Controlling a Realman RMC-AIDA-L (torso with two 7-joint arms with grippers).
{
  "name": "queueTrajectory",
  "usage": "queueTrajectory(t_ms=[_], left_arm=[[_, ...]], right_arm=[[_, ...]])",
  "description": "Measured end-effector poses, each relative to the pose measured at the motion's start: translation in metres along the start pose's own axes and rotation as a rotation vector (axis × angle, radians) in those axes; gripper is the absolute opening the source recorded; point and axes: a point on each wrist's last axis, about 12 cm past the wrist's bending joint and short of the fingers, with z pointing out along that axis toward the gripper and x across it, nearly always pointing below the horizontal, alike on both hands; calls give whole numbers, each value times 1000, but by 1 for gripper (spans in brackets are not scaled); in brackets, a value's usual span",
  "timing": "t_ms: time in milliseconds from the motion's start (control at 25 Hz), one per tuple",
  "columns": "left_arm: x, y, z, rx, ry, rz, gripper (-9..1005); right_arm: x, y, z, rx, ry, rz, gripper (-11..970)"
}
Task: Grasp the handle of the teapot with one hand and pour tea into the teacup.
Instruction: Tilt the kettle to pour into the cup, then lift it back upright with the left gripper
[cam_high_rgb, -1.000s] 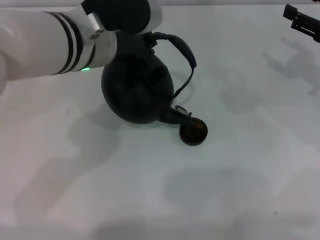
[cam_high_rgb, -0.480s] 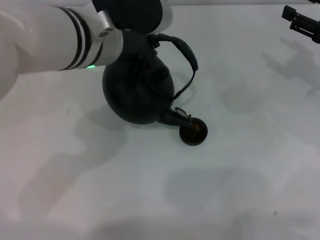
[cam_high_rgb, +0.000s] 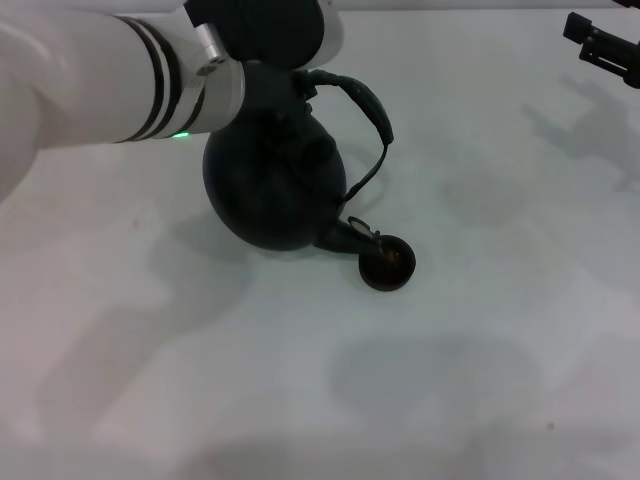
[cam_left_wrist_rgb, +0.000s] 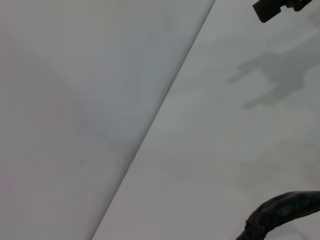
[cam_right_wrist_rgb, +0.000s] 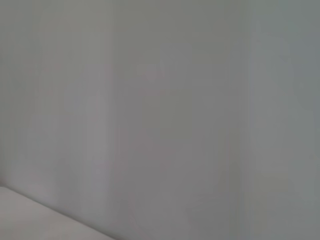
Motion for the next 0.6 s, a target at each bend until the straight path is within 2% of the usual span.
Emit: queueTrajectory(t_ms=[600], left_arm=[[-2,-1,3,12,12,9,126]], right_arm=[[0,0,0,-2,3,1,786]])
